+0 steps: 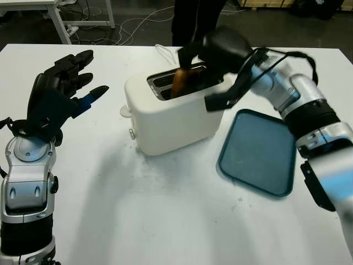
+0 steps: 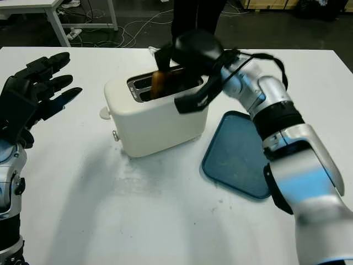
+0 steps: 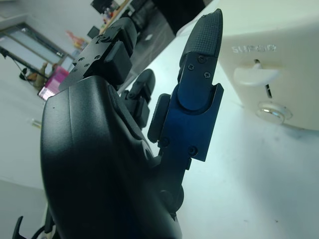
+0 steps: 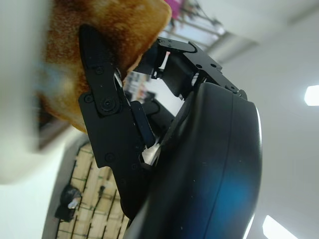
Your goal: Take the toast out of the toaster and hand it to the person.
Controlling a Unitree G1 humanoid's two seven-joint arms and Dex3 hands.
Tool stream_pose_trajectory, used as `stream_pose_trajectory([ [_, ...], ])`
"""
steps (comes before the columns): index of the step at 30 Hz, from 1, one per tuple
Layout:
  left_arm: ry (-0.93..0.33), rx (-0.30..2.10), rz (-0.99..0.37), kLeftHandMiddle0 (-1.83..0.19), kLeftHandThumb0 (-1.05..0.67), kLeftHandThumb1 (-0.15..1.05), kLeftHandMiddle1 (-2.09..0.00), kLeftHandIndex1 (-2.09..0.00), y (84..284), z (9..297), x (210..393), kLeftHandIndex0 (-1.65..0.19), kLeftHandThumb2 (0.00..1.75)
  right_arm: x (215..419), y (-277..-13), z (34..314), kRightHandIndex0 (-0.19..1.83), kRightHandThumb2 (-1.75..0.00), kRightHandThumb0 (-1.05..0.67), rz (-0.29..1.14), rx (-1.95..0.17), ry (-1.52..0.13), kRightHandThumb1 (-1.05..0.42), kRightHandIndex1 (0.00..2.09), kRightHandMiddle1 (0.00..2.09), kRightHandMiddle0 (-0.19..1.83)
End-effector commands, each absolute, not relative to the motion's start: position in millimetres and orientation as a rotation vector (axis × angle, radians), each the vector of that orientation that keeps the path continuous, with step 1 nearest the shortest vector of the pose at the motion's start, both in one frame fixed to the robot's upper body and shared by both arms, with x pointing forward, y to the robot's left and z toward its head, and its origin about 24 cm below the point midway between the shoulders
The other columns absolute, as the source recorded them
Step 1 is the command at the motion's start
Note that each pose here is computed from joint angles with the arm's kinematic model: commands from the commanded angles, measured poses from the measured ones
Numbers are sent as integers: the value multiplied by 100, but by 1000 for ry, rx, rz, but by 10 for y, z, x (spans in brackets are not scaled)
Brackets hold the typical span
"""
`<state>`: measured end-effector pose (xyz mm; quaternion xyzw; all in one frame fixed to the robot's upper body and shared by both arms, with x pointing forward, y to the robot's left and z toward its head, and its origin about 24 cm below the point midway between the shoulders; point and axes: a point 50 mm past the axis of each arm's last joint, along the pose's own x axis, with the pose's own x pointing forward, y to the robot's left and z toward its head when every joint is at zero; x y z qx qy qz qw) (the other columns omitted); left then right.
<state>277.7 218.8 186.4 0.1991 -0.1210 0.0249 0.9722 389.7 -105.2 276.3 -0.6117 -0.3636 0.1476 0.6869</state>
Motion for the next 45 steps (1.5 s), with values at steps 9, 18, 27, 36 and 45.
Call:
stream_pose_trajectory([
  [9, -249, 413, 48, -45, -65, 92, -22, 0, 2194, 1862, 2767, -49, 11, 3989, -1242, 3043, 107, -46, -53, 221, -1263, -762, -92, 175, 175, 79],
  [18, -248, 404, 49, -45, -66, 92, -22, 0, 2201, 1852, 2771, -49, 10, 4042, -1423, 3196, 106, -45, -49, 116, -1208, -699, -92, 175, 175, 80],
  [27, -241, 400, 55, -44, -64, 92, -22, 0, 2208, 1838, 2759, -47, 10, 4198, -1930, 3084, 96, -41, -49, -195, -1087, -443, -92, 175, 143, 76],
  [36, -240, 391, 50, -44, -63, 92, -21, 0, 2214, 1824, 2763, -47, 10, 4216, -2314, 2513, 87, -34, -28, -308, -954, -182, -92, 175, 174, 62],
  [45, -238, 385, 51, -45, -65, 92, -20, 0, 2203, 1818, 2772, -48, 9, 4202, -2392, 2184, 62, -33, -23, -353, -842, -42, -92, 154, 89, 72],
])
